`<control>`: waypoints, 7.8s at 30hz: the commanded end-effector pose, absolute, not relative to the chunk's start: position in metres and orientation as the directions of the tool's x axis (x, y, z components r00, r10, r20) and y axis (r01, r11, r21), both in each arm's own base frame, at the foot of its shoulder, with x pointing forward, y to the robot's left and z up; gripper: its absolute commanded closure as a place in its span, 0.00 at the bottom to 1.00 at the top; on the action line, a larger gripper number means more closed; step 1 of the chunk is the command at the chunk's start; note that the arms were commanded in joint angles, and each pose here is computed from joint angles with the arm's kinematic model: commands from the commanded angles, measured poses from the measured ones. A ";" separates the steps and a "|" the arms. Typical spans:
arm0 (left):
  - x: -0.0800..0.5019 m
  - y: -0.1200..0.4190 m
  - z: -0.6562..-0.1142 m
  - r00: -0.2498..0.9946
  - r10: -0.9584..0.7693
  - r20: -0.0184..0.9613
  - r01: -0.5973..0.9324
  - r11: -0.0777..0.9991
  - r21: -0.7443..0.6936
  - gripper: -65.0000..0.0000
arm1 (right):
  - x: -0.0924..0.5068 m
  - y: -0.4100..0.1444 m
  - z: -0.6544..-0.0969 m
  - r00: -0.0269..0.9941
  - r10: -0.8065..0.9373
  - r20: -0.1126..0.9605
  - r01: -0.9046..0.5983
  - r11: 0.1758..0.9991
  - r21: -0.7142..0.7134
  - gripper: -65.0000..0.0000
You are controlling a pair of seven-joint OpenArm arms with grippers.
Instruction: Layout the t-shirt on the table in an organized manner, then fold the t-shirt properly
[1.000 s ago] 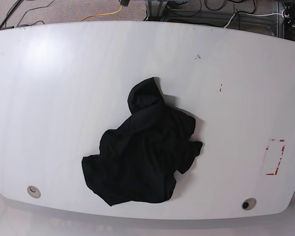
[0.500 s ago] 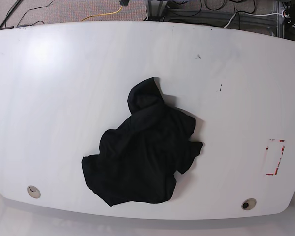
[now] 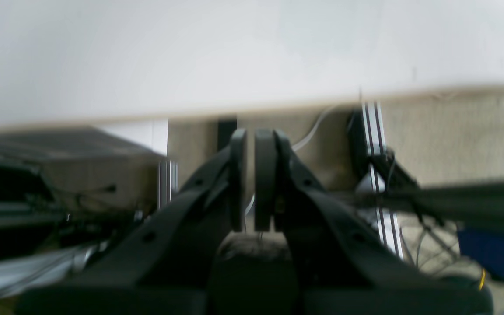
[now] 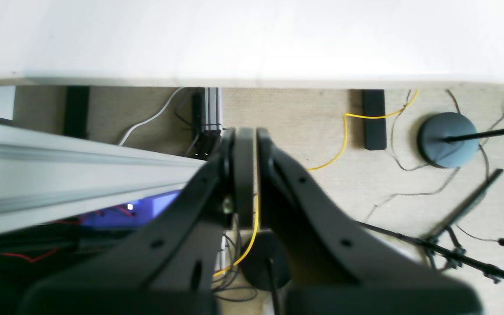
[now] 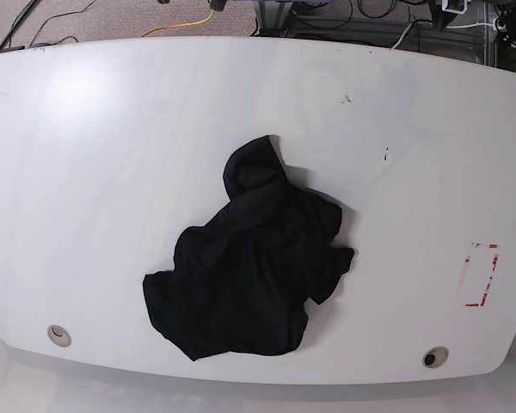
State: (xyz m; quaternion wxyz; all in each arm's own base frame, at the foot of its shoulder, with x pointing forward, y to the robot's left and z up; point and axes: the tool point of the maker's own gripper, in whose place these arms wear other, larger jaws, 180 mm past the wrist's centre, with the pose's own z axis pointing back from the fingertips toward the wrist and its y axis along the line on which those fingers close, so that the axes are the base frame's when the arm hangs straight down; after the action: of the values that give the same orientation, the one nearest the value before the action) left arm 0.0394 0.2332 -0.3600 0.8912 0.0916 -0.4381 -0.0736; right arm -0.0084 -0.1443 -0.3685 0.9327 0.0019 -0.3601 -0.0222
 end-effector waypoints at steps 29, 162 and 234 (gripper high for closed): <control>0.128 0.233 -0.337 0.400 -0.207 0.893 -0.012 0.973 0.231 0.96 | 0.102 -0.179 -0.363 0.603 0.087 0.793 -0.101 0.994 -0.032 1.00; 0.271 0.228 -0.295 0.237 -0.202 0.950 -0.040 0.975 0.218 0.43 | 0.408 -0.053 -0.380 0.415 0.499 0.761 -0.706 0.704 -0.077 0.61; 0.285 0.231 -0.294 0.221 -0.196 0.955 -0.051 0.976 0.212 0.43 | 0.347 -0.178 -0.301 0.423 0.578 0.698 -0.471 0.798 -0.375 1.00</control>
State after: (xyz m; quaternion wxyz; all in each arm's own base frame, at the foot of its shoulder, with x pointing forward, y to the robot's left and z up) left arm 0.2819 0.2292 -0.3055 0.7890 0.0941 -0.6056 -0.0427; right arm 0.3424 -0.1667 -0.3224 0.8545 -0.0389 -0.4128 0.3130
